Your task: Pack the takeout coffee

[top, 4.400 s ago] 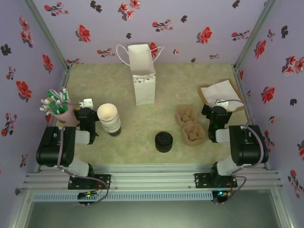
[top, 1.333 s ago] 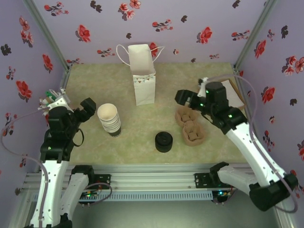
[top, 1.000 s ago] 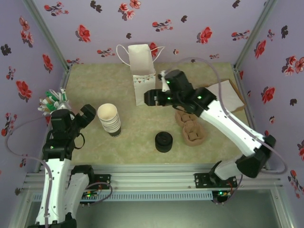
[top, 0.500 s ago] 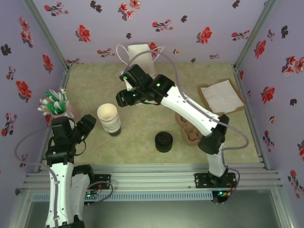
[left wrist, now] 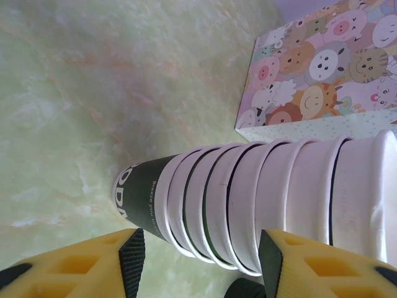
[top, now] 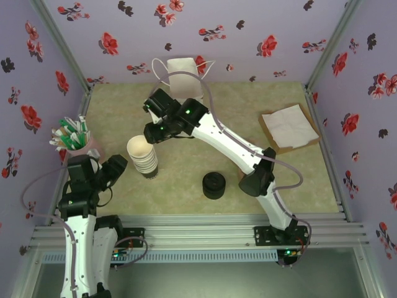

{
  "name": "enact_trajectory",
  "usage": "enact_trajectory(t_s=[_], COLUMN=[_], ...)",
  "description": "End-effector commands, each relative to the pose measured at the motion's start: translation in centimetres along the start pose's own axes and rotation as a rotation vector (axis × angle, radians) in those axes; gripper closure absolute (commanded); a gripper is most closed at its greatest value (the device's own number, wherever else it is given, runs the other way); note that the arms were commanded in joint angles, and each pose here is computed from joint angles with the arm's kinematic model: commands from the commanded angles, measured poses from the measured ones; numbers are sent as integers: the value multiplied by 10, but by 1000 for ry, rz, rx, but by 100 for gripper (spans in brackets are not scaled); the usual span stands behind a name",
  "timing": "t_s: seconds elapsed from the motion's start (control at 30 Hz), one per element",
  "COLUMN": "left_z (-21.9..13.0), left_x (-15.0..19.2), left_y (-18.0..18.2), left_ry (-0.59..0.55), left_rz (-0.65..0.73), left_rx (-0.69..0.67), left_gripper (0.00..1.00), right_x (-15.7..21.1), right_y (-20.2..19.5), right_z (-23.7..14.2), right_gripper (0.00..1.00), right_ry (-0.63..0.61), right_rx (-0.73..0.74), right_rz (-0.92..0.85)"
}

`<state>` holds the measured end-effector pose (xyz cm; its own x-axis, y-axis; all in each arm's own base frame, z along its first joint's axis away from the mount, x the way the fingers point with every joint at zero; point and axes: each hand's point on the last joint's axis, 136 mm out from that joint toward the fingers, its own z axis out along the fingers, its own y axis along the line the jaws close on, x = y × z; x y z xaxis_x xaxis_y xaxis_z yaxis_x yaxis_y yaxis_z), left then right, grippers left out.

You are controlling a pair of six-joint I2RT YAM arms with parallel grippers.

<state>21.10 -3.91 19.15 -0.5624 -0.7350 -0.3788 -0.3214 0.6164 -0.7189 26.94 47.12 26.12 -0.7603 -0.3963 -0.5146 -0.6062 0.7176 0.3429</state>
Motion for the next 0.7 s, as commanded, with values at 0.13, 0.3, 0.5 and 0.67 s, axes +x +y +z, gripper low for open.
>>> enact_trajectory(t_s=[0.13,0.3,0.5,0.67], left_z=[-5,-3,-3,-4], left_x=[0,3,4,5], left_y=[-10,-13,-15,-17], left_ry=[16,36,45,48], left_rz=[44,50,55,58], left_rx=[35,54,63,72], left_gripper=[45,44,43,43], right_x=[3,3,4,6], right_y=[6,7,9,8], right_z=[6,11,13,16], right_gripper=[67,69,73,73], right_ry=[18,28,29,40], right_rx=[-11,-18,-25,-22], right_rz=[5,10,13,18])
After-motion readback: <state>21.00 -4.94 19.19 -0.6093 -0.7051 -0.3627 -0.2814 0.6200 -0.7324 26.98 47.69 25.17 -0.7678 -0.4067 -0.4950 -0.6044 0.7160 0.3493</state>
